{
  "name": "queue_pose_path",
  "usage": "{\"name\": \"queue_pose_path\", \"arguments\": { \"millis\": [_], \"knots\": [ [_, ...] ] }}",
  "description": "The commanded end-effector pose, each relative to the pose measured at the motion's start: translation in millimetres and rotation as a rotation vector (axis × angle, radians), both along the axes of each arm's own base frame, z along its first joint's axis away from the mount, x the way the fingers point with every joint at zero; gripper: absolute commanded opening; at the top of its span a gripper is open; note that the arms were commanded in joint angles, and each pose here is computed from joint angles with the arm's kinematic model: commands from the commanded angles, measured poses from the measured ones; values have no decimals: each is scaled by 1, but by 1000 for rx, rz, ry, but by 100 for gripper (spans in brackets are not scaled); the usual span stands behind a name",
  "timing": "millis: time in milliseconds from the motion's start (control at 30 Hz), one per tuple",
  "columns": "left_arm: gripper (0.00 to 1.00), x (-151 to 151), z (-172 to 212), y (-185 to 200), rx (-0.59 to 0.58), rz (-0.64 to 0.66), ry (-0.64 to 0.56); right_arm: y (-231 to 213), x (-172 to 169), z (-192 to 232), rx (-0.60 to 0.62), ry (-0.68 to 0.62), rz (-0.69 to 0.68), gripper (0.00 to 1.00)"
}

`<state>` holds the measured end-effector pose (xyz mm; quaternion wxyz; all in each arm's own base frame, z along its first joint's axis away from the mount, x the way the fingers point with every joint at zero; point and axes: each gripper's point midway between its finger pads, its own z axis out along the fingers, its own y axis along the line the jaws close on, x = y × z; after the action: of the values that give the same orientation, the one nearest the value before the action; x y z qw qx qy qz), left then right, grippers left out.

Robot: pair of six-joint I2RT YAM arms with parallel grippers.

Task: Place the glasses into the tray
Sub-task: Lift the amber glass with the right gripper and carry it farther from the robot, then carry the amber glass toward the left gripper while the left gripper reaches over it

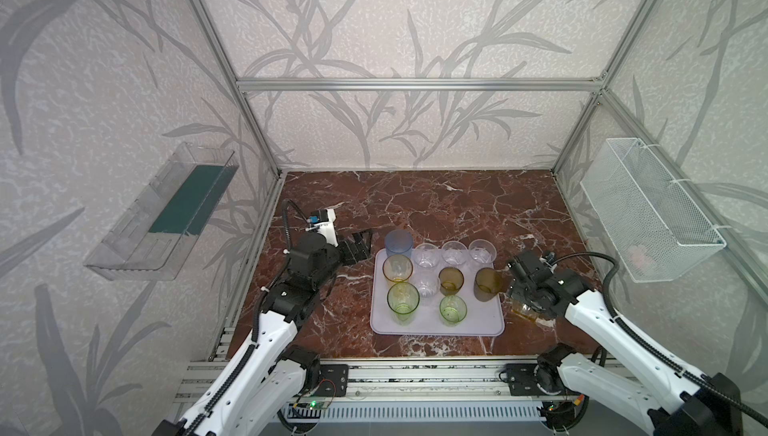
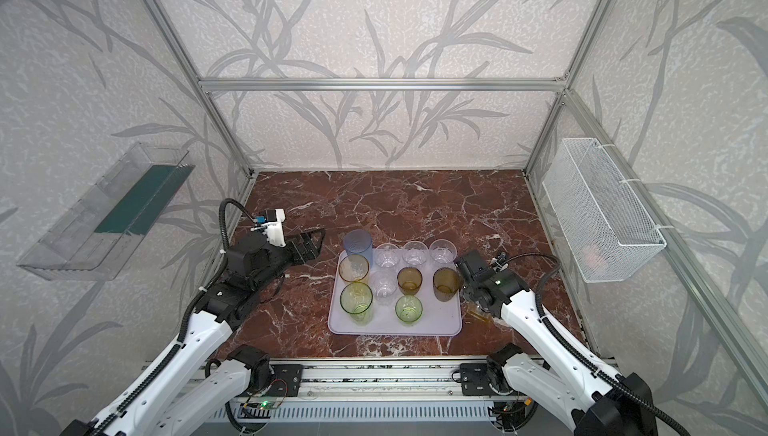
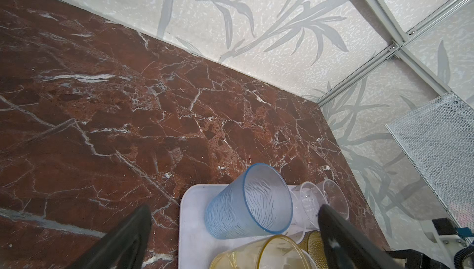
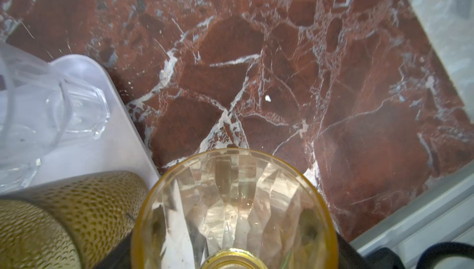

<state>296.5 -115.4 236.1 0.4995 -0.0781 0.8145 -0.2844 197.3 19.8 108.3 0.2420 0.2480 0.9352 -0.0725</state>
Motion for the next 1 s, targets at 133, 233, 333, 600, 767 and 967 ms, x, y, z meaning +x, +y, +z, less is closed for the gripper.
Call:
{"name": "queue_pose_path", "arguments": {
  "millis": [133, 233, 333, 600, 767, 967],
  "knots": [
    [99, 11, 30, -13, -36, -45, -11, -1, 48, 65, -100, -219, 141, 64],
    [99, 19, 47, -20, -65, -62, -20, 4, 65, 85, -128, -281, 209, 64],
    [99, 28, 60, -30, -83, -98, -10, 19, 85, 101, -114, -370, 302, 63],
    [93, 59, 78, -66, -121, -218, 58, 57, 125, 139, -72, -541, 484, 62],
    [90, 74, 75, -88, -79, -253, 92, 88, 141, 156, -27, -640, 630, 61],
    [87, 81, 67, -116, 3, -317, 154, 126, 148, 170, -21, -732, 803, 61]
  ]
}}
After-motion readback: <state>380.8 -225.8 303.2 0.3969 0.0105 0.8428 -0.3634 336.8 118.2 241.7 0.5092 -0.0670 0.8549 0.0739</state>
